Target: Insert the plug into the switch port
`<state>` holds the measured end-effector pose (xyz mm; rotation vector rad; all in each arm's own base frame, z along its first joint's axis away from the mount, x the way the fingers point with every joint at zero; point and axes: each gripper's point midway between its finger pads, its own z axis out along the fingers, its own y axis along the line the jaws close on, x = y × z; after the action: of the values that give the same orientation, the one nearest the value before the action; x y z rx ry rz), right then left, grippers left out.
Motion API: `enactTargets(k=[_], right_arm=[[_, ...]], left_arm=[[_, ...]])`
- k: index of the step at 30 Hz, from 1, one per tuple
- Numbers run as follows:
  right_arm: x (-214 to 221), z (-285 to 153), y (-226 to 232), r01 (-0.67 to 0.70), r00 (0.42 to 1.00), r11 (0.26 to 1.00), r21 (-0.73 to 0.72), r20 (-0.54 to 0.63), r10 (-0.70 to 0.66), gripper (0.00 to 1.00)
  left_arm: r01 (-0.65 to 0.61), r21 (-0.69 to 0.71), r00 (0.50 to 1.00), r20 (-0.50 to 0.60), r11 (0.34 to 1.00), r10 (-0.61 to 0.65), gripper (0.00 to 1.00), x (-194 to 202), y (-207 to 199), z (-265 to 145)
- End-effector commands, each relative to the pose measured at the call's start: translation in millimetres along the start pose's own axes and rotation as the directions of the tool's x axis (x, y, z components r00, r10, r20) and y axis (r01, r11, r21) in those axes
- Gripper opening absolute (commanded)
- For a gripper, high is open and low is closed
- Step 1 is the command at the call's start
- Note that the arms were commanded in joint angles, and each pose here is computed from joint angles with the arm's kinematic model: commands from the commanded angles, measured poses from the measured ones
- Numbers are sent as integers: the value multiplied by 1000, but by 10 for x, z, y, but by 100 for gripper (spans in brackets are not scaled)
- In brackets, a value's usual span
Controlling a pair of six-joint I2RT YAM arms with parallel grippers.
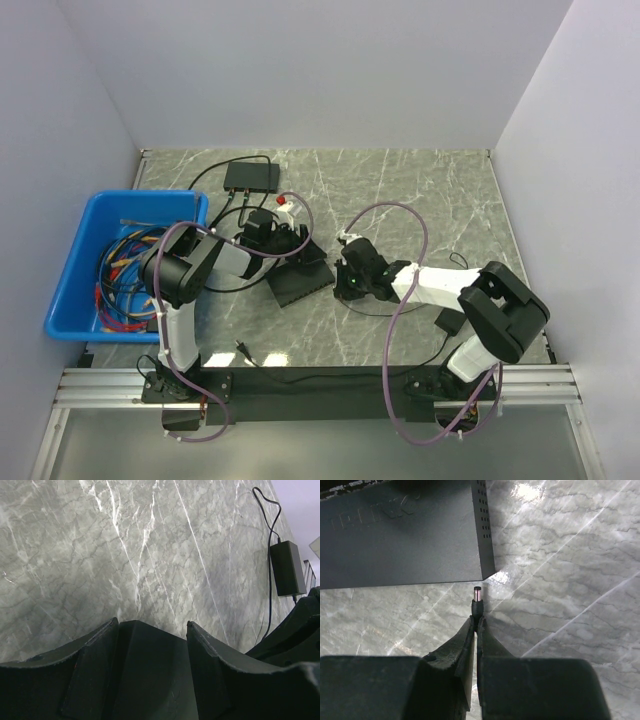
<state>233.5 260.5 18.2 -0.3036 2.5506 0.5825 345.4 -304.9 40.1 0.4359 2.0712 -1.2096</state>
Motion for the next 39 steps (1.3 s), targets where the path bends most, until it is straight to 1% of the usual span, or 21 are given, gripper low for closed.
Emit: enactTargets(k=[1,14,25,30,38,39], right_arm=[[-242,13,65,9,998,1000,-5,55,-9,0],[-358,39,132,13,998,1000,-14,64,-12,0],[-375,56,40,31,998,999,25,63,-32,0],[-455,49,4,57,996,997,49,66,-60,0],[-562,10,-2,78,994,995,61,75,-83,0],[-598,2,-29,80,992,994,81,87,-87,0]], left_arm=[[-21,30,1000,-12,999,21,63,4,-20,42],[-29,19,999,-30,999,30,63,46,7,70],[-54,52,996,-69,997,57,63,134,-36,99],[-47,79,994,-91,996,54,63,199,-56,140],[-83,93,988,-119,992,94,63,264,-118,174],[-85,95,987,-125,992,96,63,280,-127,177]])
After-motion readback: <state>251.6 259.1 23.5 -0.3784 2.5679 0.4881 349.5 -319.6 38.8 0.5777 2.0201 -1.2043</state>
